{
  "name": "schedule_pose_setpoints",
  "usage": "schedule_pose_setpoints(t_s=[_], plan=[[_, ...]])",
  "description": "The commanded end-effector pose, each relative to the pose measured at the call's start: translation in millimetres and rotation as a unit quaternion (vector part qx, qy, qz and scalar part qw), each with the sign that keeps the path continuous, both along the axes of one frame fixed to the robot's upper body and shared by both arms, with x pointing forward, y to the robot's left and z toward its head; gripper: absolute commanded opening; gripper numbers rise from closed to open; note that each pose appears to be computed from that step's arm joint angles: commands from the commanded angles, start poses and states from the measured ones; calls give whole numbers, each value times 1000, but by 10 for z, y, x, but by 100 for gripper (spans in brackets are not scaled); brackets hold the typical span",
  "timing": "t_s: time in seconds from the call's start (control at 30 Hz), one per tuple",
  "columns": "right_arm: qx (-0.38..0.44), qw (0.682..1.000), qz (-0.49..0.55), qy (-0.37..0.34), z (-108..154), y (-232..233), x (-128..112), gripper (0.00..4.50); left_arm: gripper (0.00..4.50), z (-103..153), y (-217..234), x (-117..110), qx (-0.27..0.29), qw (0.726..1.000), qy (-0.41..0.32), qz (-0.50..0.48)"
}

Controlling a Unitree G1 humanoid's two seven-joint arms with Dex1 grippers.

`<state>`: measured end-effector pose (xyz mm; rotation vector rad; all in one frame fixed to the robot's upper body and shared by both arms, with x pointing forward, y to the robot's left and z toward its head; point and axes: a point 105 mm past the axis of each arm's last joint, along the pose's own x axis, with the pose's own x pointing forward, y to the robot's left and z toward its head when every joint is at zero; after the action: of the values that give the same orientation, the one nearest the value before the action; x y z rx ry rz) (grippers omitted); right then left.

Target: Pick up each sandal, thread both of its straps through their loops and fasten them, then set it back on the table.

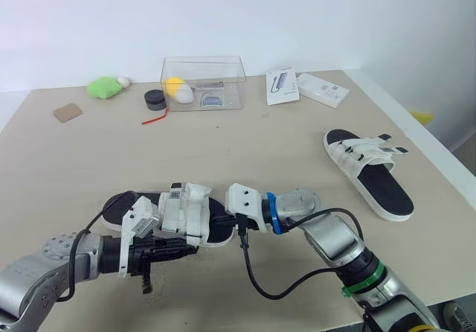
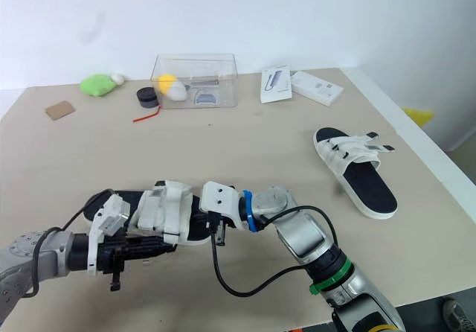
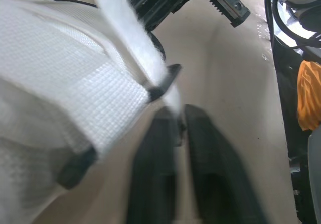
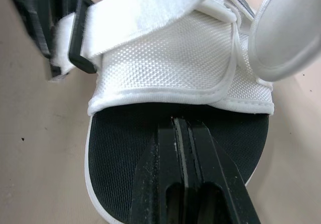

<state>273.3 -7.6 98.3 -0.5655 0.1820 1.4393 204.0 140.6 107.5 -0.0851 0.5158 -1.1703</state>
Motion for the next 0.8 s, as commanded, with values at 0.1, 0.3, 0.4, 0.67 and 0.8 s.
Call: schedule_pose_setpoints(t_s=[0.1,0.3,0.4,0.67,0.8], plan=[[-46,998,-15,41,-288,-98,-13,0,4,3,-28,-97,-1,999,11,-30],[-46,998,-13,38,-285,-91,-8,0,4,-159,32,-390,39,994,61,-81],[-46,998,-12,38,-285,-90,-8,0,4,-206,56,-408,52,994,58,-83],[-45,998,-4,42,-291,-75,-44,0,69,-90,34,-338,22,997,38,-69],[-47,998,4,45,-298,-68,-72,0,253,-6,110,-331,21,999,7,-47]])
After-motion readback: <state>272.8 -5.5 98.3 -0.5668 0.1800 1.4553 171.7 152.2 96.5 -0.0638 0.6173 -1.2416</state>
